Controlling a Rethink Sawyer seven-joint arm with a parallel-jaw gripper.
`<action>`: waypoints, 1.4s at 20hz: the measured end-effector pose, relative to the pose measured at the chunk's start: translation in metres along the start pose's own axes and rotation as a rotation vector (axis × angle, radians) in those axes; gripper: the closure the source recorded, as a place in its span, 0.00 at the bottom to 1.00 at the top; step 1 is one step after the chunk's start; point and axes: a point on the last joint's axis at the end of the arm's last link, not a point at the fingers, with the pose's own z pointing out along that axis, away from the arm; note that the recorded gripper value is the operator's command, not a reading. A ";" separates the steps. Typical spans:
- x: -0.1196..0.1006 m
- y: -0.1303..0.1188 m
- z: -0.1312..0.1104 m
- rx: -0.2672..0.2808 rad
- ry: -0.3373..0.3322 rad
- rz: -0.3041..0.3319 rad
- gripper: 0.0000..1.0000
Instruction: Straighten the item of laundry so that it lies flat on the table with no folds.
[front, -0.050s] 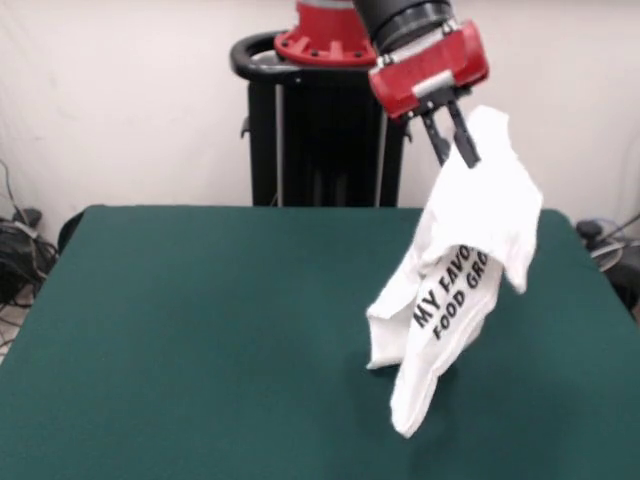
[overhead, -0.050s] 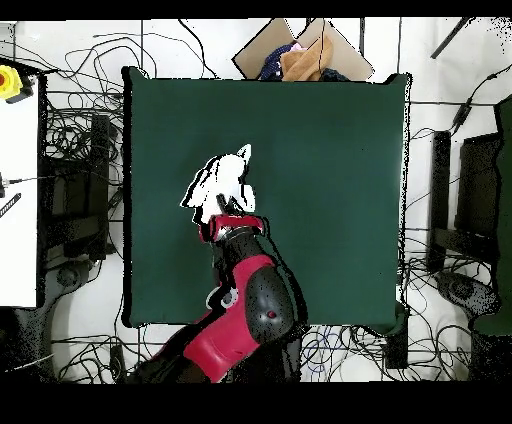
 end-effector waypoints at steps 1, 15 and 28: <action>0.002 -0.001 0.003 -0.004 -0.004 -0.020 1.00; -0.006 -0.049 0.015 0.085 -0.170 -0.127 1.00; -0.036 -0.047 -0.008 0.185 -0.189 -0.292 1.00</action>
